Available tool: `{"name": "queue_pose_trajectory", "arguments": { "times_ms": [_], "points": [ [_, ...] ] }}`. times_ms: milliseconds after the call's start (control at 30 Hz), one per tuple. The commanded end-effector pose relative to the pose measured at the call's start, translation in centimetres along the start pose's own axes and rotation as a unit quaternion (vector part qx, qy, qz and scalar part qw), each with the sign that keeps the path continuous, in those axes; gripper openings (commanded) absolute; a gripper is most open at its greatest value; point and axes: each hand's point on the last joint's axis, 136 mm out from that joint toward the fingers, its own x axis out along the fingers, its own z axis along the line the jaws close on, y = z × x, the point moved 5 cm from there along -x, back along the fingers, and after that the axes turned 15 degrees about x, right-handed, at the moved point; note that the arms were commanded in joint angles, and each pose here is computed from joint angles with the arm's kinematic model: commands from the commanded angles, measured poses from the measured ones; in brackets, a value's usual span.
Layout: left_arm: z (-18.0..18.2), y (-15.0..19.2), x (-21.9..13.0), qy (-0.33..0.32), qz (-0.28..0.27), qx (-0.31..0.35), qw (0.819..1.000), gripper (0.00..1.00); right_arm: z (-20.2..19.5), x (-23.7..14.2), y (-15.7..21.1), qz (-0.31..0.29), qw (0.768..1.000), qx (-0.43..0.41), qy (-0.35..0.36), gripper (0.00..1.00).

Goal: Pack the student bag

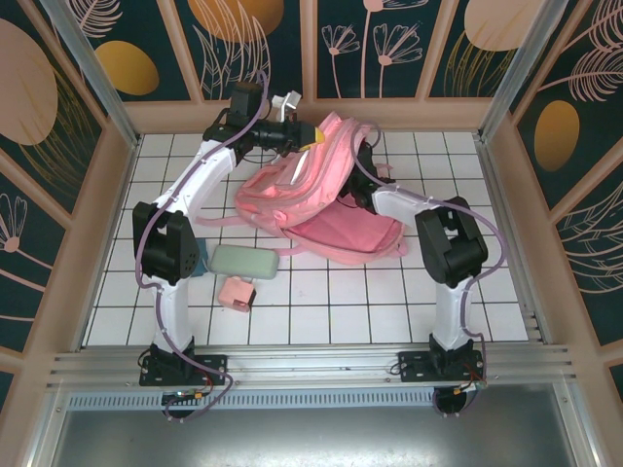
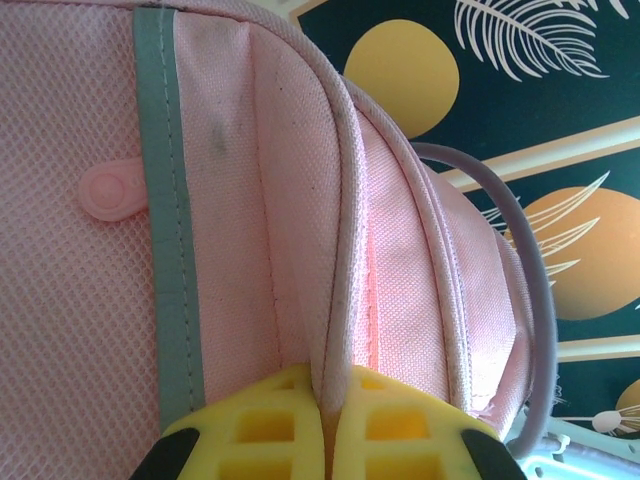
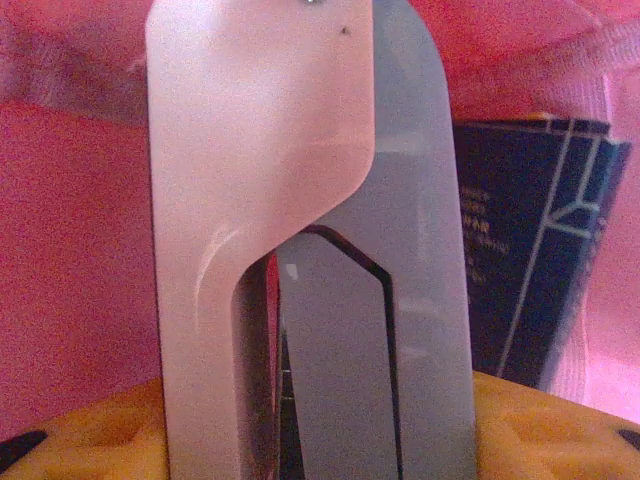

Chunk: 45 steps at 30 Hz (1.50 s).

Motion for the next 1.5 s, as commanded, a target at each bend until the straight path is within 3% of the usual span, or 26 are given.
{"name": "queue_pose_trajectory", "arguments": {
  "times_ms": [0,200,333,533,667,800,900,967,1033,1200,1300,1467],
  "points": [
    [-5.0,-2.3,-0.9,0.071,-0.027,0.1,0.992,0.0,2.8,1.0,-0.8,-0.019,0.999,0.002,-0.041,0.61],
    [-4.3,-2.4,-1.2,0.063,-0.031,0.092,0.993,0.0,5.6,-0.3,-0.8,0.011,0.992,-0.055,-0.11,0.88],
    [-3.4,-2.7,-1.8,0.053,-0.038,0.081,0.995,0.0,6.6,-3.2,-0.6,0.02,0.984,-0.103,-0.142,0.91],
    [-1.9,-3.0,-2.2,0.029,-0.05,0.063,0.996,0.0,5.7,-8.7,-0.9,-0.024,0.978,-0.149,-0.142,0.87],
    [-1.4,-3.3,-2.2,0.015,-0.055,0.058,0.997,0.0,4.0,-12.6,-1.2,-0.07,0.974,-0.189,-0.098,0.85],
    [-0.6,-3.2,-2.0,-0.001,-0.058,0.049,0.997,0.0,1.2,-17.4,-1.5,-0.149,0.963,-0.218,-0.06,0.82],
    [0.3,-2.8,-1.8,-0.015,-0.061,0.04,0.997,0.0,0.8,-21.2,1.0,-0.171,0.932,-0.307,-0.094,0.78],
    [1.0,-2.2,-1.6,-0.023,-0.061,0.035,0.997,0.0,0.6,-22.8,3.9,-0.145,0.902,-0.388,-0.117,0.77],
    [1.9,-1.4,-1.2,-0.032,-0.055,0.029,0.998,0.0,-0.1,-23.1,6.9,-0.091,0.87,-0.467,-0.129,0.76],
    [4.0,0.8,-0.8,-0.06,-0.043,0.02,0.997,0.0,-2.8,-22.4,12.9,0.06,0.823,-0.55,-0.131,0.79],
    [5.0,2.0,-0.8,-0.071,-0.043,0.013,0.996,0.0,-4.4,-22.3,17.3,0.148,0.767,-0.601,-0.168,0.81],
    [6.2,3.2,-0.1,-0.075,-0.045,-0.012,0.996,0.0,-6.8,-19.6,23.5,0.235,0.691,-0.67,-0.138,0.87]
  ]
}}
